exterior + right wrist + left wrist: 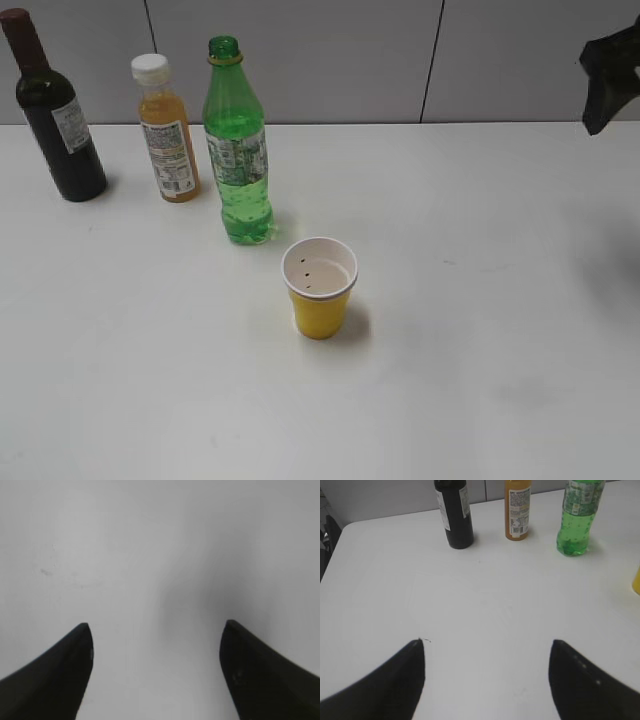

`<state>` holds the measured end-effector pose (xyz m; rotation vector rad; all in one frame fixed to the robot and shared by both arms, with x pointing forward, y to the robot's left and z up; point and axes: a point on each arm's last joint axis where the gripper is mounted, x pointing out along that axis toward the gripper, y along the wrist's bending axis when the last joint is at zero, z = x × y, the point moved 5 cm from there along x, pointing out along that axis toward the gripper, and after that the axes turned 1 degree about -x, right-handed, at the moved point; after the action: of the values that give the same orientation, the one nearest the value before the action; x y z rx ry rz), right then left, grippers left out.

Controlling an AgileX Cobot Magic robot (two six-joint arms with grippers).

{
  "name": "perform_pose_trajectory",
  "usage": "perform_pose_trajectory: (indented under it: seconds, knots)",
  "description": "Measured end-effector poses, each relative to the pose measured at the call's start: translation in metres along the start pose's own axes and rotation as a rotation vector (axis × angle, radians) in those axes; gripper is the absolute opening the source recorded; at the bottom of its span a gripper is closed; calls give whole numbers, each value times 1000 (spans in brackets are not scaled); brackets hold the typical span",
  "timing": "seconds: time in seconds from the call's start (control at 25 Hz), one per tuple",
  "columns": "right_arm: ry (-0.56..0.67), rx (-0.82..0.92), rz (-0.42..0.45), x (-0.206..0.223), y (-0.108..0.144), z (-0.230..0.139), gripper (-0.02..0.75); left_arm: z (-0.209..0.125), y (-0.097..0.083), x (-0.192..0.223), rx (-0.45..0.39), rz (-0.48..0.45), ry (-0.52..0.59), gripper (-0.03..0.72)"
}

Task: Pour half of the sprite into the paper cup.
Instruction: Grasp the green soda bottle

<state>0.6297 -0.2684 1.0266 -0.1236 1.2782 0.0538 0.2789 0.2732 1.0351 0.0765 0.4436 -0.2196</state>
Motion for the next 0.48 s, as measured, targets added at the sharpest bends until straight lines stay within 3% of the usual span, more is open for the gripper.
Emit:
perform_pose_trajectory:
  seconds: [0.16, 0.48]
  knots:
    - [-25, 16, -1, -22, -6, -18, 594, 0, 0, 0, 0, 0, 0, 587]
    - [-7, 27, -6, -45, -8, -103, 593, 0, 0, 0, 0, 0, 0, 587]
